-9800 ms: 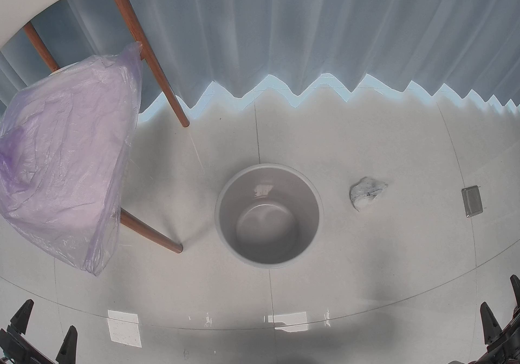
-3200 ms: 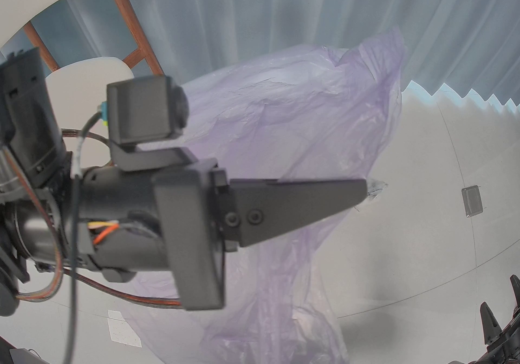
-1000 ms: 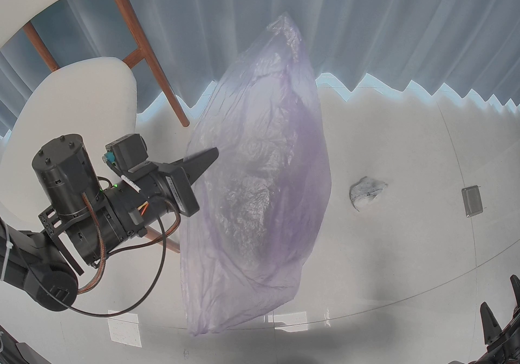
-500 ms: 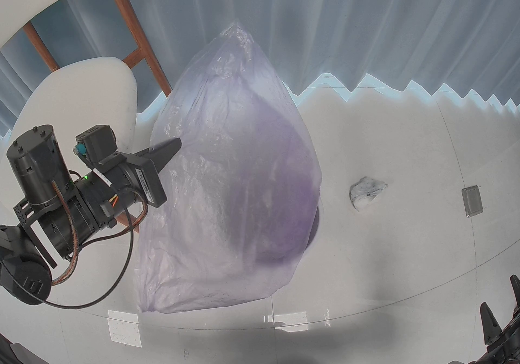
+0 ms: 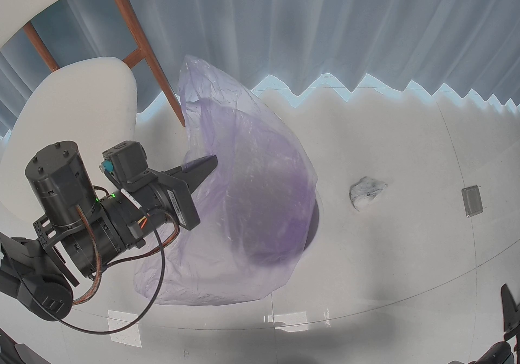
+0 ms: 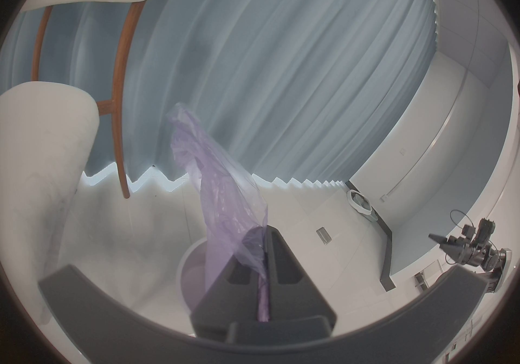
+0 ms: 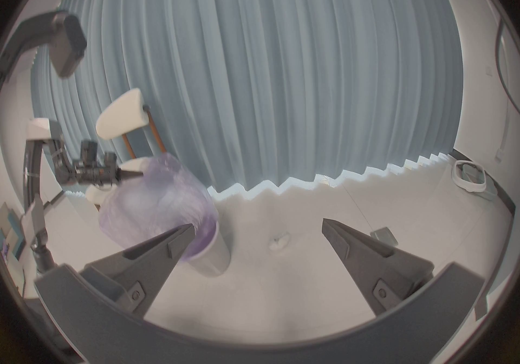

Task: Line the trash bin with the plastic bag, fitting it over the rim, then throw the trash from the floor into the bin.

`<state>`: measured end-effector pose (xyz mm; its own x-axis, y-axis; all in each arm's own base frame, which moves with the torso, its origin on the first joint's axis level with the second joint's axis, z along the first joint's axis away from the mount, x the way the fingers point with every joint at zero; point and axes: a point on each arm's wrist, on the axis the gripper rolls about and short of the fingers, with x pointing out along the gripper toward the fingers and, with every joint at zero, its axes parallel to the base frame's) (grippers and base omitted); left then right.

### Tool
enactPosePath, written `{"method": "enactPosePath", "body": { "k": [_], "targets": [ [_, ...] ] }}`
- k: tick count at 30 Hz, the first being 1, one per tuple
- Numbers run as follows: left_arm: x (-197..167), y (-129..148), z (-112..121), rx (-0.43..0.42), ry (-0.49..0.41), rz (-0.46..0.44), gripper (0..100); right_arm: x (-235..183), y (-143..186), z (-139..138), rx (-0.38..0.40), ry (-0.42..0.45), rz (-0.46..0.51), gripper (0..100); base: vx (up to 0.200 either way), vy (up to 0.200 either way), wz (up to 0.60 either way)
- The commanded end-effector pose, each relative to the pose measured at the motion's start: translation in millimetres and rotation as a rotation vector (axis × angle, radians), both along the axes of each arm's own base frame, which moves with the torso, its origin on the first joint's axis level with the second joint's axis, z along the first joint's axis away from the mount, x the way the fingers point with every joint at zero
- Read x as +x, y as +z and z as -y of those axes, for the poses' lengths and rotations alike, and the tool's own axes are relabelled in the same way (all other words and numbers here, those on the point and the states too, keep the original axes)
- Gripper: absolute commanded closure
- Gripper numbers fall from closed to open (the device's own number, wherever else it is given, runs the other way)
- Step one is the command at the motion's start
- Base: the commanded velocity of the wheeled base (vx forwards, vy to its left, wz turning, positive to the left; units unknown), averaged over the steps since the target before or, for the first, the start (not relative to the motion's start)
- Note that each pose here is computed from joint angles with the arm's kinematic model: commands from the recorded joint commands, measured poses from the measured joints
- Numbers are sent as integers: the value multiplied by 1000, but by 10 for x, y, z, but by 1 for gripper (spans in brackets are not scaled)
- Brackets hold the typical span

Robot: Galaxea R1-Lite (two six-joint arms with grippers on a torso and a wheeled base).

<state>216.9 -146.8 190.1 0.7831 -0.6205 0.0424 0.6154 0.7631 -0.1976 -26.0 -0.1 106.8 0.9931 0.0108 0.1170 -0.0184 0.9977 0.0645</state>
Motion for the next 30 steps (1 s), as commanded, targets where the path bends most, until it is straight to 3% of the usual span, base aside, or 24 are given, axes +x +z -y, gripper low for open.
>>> {"method": "enactPosePath", "body": {
  "k": [1, 3, 5, 6, 8, 12, 13, 16, 19, 24, 30],
  "targets": [
    [9, 20, 29, -25, -5, 31, 100, 243, 651, 0, 55, 111, -10, 0, 0, 0, 0],
    [6, 17, 27, -28, -7, 31, 100, 396, 632, -26, 71, 172, -108, 0, 0, 0, 0],
    [11, 34, 30, -37, -6, 33, 100, 543, 595, -64, 147, 211, -214, 0, 0, 0, 0],
    [11, 34, 30, -37, -6, 33, 100, 543, 595, -64, 147, 211, -214, 0, 0, 0, 0],
    [20, 90, 48, -64, -18, 41, 100, 746, 564, -128, 284, 260, -361, 0, 0, 0, 0],
    [58, 213, 72, -117, -15, 59, 100, 994, 509, -223, 391, 380, -543, 0, 0, 0, 0],
    [58, 213, 72, -117, -15, 59, 100, 994, 509, -223, 391, 380, -543, 0, 0, 0, 0],
    [37, 191, 99, -116, -32, 48, 100, 1125, 385, -315, 402, 542, -702, 0, 0, 0, 0],
    [25, 183, 111, -113, -37, 46, 100, 1178, 279, -407, 389, 632, -812, 0, 0, 0, 0],
    [25, 183, 111, -113, -37, 46, 100, 1256, 162, -581, 343, 712, -953, 0, 0, 0, 0],
    [23, 187, 109, -113, -36, 49, 100, 1498, -9, -819, 307, 761, -1032, 0, 0, 0, 0]
  ]
}}
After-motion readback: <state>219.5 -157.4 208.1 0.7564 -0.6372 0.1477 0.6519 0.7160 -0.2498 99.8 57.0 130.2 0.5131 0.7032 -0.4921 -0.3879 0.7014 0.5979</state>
